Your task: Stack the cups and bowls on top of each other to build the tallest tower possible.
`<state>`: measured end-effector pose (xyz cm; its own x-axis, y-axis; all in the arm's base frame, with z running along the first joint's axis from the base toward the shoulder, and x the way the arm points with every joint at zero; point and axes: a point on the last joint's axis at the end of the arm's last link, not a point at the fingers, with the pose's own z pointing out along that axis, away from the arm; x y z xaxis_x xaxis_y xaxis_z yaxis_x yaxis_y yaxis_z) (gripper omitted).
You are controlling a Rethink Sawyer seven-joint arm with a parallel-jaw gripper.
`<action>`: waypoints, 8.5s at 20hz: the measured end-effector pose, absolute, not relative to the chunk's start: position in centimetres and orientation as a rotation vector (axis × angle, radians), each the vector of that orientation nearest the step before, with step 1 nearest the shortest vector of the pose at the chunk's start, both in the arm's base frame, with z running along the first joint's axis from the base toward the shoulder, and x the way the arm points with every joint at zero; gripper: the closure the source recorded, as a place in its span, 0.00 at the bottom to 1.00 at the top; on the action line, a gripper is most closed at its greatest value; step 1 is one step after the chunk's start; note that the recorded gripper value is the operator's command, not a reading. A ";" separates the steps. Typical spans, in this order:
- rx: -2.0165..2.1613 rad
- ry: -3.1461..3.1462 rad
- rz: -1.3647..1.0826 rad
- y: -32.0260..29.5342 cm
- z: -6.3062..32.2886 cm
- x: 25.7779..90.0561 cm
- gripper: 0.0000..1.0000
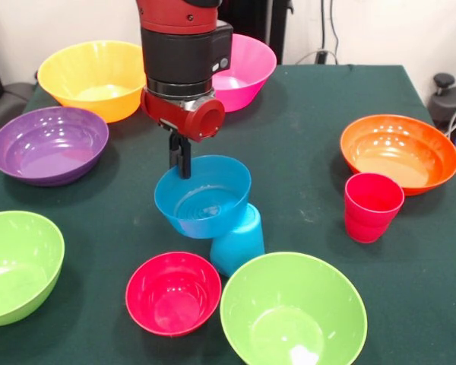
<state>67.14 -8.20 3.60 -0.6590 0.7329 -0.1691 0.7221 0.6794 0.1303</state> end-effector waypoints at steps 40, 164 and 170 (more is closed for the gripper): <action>1.227 2.658 0.062 -8.7 3.5 65.2 1.00; 1.516 2.501 0.072 -9.1 4.3 67.7 1.00; 1.522 2.496 0.098 -8.7 4.3 67.6 1.00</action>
